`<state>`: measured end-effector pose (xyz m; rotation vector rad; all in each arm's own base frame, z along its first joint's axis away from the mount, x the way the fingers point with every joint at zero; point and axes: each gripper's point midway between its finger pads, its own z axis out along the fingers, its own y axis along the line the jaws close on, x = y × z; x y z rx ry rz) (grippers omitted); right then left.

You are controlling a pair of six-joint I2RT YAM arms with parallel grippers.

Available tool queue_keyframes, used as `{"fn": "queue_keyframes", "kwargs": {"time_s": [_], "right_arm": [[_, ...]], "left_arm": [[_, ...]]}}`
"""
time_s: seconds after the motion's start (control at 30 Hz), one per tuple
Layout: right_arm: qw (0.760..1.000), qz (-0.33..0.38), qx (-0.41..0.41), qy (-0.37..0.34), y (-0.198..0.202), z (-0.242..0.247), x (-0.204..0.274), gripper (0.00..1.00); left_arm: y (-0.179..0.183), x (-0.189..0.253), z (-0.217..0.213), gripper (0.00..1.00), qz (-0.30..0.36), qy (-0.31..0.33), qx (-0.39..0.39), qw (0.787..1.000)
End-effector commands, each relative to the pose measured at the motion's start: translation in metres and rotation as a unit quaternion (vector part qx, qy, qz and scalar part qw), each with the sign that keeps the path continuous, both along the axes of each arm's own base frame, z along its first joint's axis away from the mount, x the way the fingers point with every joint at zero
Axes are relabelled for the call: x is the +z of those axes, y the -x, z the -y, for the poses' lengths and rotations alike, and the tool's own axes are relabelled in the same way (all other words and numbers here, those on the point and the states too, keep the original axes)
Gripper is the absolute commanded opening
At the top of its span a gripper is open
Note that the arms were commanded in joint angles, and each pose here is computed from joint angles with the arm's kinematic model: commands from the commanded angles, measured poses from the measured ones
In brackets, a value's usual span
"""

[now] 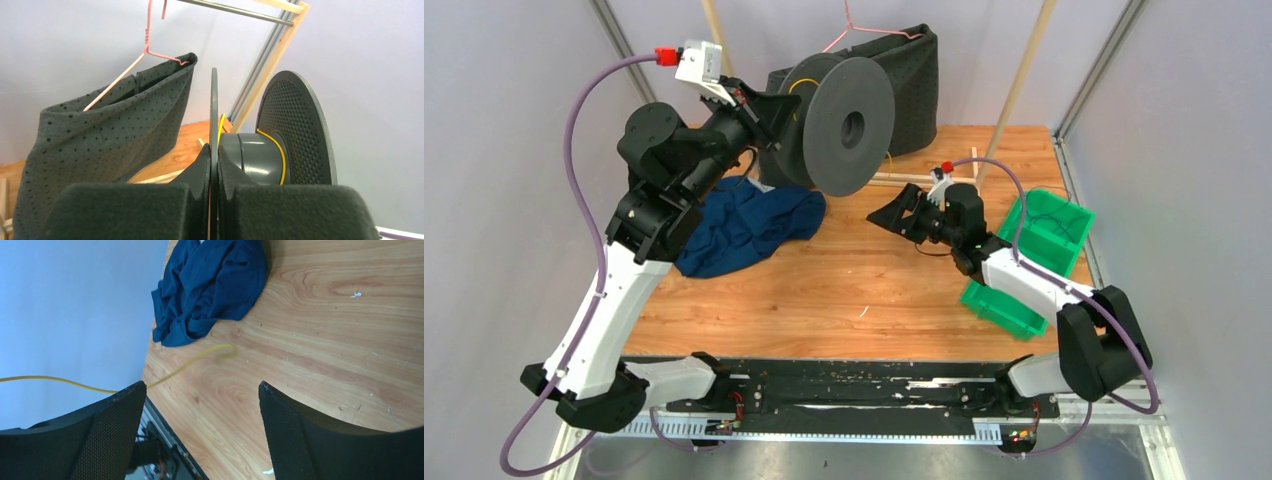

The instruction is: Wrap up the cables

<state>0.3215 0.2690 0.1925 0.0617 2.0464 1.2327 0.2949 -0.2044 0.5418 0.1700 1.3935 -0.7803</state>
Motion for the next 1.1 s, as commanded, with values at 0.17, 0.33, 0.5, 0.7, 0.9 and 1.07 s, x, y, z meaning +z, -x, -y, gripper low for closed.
{"fn": "queue_keyframes", "kwargs": {"time_s": [0.17, 0.33, 0.5, 0.7, 0.9, 1.07], "right_arm": [[0.994, -0.067, -0.078, -0.049, -0.027, -0.004, -0.006, 0.85], [0.991, -0.089, -0.063, -0.074, -0.034, -0.019, -0.006, 0.84], [0.990, -0.093, -0.065, -0.086, -0.035, -0.023, -0.006, 0.84], [0.990, -0.092, -0.067, -0.086, -0.036, -0.022, -0.006, 0.83], [0.991, -0.068, -0.092, -0.072, -0.038, -0.008, 0.004, 0.83], [0.993, -0.032, -0.103, -0.057, -0.043, 0.002, 0.026, 0.84]], "left_arm": [[0.010, 0.047, 0.000, 0.00, 0.062, 0.056, -0.013, 0.996], [0.009, 0.047, 0.000, 0.00, 0.062, 0.057, -0.013, 0.996], [0.006, 0.043, 0.001, 0.00, 0.059, 0.052, -0.011, 0.997], [0.004, 0.042, 0.004, 0.00, 0.058, 0.053, -0.013, 0.997], [0.003, 0.041, 0.002, 0.00, 0.057, 0.053, -0.009, 0.997], [0.003, 0.038, 0.002, 0.00, 0.053, 0.057, -0.007, 0.997]]}}
